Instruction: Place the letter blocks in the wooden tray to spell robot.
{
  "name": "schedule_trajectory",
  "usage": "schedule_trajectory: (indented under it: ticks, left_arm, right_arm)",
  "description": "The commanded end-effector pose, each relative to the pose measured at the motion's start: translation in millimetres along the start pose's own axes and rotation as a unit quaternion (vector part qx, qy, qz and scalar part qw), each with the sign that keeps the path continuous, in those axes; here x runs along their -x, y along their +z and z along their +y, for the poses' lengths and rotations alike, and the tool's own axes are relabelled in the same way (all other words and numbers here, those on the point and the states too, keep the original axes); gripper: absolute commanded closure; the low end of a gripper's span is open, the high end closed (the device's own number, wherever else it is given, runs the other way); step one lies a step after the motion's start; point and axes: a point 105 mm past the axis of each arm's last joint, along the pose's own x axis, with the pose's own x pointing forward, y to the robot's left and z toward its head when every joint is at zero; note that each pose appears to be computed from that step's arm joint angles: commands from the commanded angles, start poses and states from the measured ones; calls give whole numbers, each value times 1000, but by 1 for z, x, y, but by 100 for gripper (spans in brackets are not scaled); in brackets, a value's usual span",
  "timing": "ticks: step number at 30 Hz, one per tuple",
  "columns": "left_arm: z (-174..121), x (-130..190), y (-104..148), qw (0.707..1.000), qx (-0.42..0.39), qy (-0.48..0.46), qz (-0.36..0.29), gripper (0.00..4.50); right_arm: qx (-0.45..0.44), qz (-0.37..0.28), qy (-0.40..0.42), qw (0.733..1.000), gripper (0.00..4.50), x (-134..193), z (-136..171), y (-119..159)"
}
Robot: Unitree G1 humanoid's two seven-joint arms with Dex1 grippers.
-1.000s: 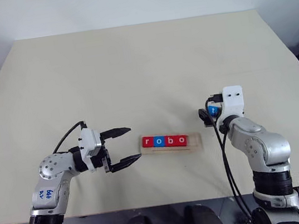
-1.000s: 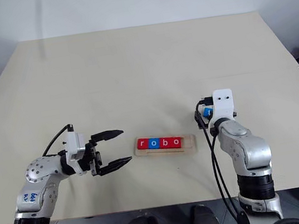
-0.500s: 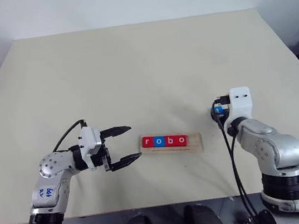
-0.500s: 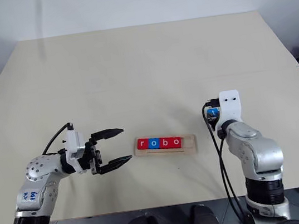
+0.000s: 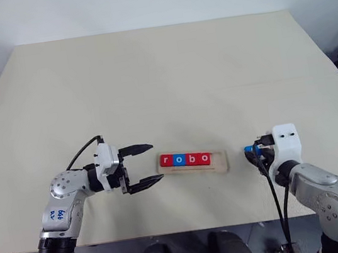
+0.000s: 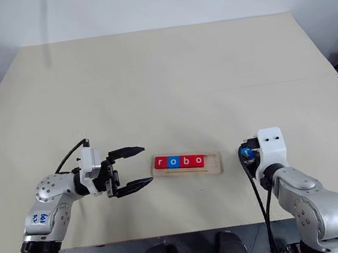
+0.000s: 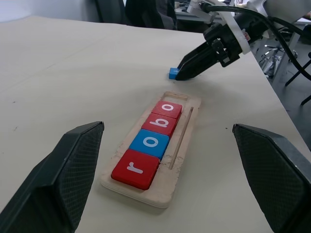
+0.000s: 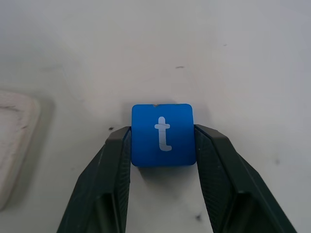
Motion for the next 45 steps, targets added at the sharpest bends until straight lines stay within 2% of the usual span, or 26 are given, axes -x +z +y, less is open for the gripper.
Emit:
schedule_trajectory:
  ticks: [1, 6, 10, 14, 17, 23, 27, 33, 39, 42, 45]
  left_arm:
    - [1, -2, 8, 1000, -12, -9, -10, 0]
    - [1, -1, 8, 1000, -14, -6, -9, 0]
    - [2, -1, 8, 1000, -16, 2, -10, 0]
    - [1, 0, 8, 1000, -18, 8, -12, 0]
    - [1, 1, 9, 1000, -22, 13, -14, 0]
    - [-4, 3, 12, 1000, -27, 2, -12, 0]
    - [-6, 2, 13, 999, -33, -12, -1, 0]
    - [-11, 2, 15, 998, -52, -33, 3, 0]
    - [-13, 3, 14, 998, -50, -43, 6, 0]
    - [-12, 3, 15, 998, -50, -42, 6, 0]
    - [-13, 3, 15, 998, -49, -40, 6, 0]
  right_arm:
    - [7, -20, 14, 1000, 166, 4, -1, 7]
    - [56, -39, 85, 994, 1, 8, -10, 25]
    - [114, -40, 158, 980, 1, 13, -24, 32]
    - [205, -87, 229, 948, 1, 20, -33, 42]
    - [290, -109, 258, 915, 1, 24, -51, 35]
    - [324, -110, 290, 894, 1, 30, -99, 20]
    - [322, -57, 324, 888, 1, 29, -114, 13]
    - [351, -61, 370, 858, 1, 17, -98, 25]
    - [388, -21, 433, 813, 1, -1, -67, 32]
    - [439, 31, 415, 796, 1, -12, -68, 28]
    - [445, 33, 430, 785, 1, -17, -63, 29]
